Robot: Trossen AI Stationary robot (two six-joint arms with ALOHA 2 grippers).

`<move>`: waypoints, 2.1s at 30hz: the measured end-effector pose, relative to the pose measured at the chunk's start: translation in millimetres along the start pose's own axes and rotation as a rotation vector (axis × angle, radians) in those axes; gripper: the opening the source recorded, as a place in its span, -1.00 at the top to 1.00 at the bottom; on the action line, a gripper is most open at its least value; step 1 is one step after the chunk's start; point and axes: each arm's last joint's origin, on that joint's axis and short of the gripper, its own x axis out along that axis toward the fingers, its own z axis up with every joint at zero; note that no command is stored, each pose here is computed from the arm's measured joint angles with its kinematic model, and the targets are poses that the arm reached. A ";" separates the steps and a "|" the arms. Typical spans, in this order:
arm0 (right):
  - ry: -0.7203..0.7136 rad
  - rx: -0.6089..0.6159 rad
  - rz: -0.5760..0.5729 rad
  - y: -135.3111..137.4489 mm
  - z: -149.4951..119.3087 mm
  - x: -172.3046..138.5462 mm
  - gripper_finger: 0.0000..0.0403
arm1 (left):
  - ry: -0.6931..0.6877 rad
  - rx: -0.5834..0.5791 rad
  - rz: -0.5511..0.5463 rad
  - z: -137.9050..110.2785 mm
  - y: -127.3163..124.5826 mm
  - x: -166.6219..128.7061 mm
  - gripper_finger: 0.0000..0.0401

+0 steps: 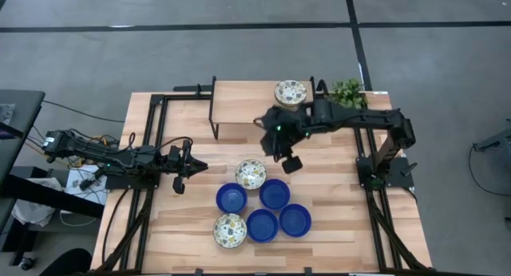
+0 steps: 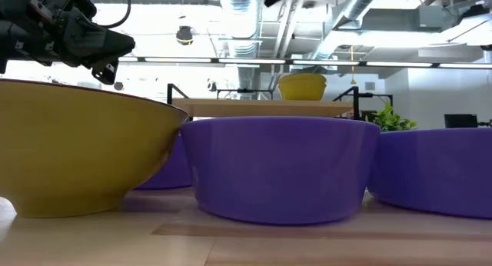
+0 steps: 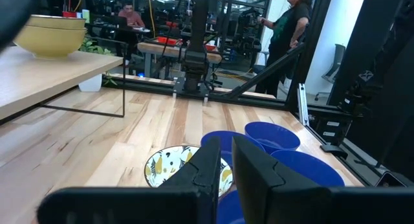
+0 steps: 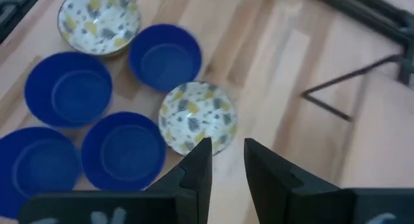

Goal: Pick & Place Mini bowls
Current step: Stack the bowl on top of the yellow bowl on the shelf

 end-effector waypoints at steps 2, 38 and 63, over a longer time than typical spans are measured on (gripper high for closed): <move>0.015 -0.013 0.020 7.2 -0.8 8.8 0.59 | 0.001 0.000 0.000 -0.1 0.0 0.0 0.81; 0.066 -0.474 0.098 38.0 -42.5 107.4 0.59 | 0.000 -0.001 -0.001 0.0 0.0 0.0 0.81; 0.280 -0.694 0.136 27.3 -63.2 156.6 0.59 | 0.004 0.001 -0.001 -0.7 -0.2 1.2 0.81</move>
